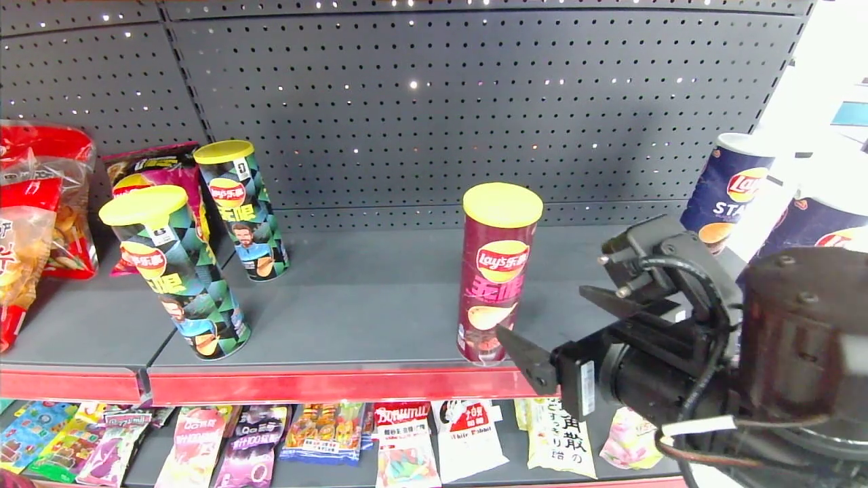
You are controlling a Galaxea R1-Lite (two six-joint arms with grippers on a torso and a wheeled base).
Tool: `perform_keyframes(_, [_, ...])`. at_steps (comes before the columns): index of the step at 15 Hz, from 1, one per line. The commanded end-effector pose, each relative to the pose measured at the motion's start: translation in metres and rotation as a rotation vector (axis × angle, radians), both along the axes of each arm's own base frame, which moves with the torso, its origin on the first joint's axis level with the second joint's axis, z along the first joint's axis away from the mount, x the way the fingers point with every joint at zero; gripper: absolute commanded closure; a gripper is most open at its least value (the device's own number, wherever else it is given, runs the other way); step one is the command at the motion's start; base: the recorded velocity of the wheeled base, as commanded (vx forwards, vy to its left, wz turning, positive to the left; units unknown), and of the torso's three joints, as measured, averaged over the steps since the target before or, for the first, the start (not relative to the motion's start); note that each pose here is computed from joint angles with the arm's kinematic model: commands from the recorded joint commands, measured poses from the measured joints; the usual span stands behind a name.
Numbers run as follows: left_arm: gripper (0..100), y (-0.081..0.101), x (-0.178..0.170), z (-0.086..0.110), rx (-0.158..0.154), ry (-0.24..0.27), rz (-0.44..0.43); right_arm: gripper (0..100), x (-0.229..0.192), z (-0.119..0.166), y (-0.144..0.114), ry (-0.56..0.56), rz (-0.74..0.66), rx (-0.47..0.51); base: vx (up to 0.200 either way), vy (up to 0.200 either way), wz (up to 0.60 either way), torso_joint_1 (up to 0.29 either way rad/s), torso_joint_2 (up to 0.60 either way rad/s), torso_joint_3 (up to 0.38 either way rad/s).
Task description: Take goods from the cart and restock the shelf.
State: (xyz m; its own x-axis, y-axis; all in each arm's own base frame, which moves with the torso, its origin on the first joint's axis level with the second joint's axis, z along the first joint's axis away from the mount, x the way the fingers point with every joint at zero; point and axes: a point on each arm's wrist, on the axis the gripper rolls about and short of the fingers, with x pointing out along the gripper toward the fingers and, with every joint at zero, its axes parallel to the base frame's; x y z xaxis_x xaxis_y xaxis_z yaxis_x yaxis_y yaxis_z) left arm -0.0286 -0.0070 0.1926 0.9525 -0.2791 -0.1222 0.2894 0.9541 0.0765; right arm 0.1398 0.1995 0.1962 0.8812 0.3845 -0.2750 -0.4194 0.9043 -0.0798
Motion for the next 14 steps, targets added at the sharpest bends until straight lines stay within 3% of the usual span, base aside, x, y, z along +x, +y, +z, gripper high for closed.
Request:
perform_keyframes(1, [100,0.000,0.000,0.000,0.000,0.002,-0.001,0,-0.012,0.008,-0.023,-0.024,-0.004,0.036,0.000,0.000,0.00,0.000,0.00,0.000])
perform_keyframes(3, [100,0.000,0.002,0.002,0.000,0.008,-0.003,0,-0.016,0.006,-0.044,-0.033,-0.030,0.032,0.000,0.000,0.00,0.000,0.00,0.000])
perform_keyframes(7, [100,0.000,0.016,0.010,0.003,0.004,-0.009,0,-0.042,-0.002,-0.125,-0.115,0.013,0.018,0.000,0.000,0.00,0.000,0.00,0.000])
perform_keyframes(10, [100,-0.001,0.016,0.009,0.000,0.011,-0.066,0,-0.083,-0.019,-0.166,-0.239,0.002,-0.039,0.000,0.000,0.00,0.000,0.00,0.000])
perform_keyframes(14, [100,-0.002,0.028,0.010,-0.012,0.063,-0.127,0,-0.156,-0.042,-0.213,-0.207,-0.127,-0.076,0.000,0.000,0.00,0.000,0.00,0.000])
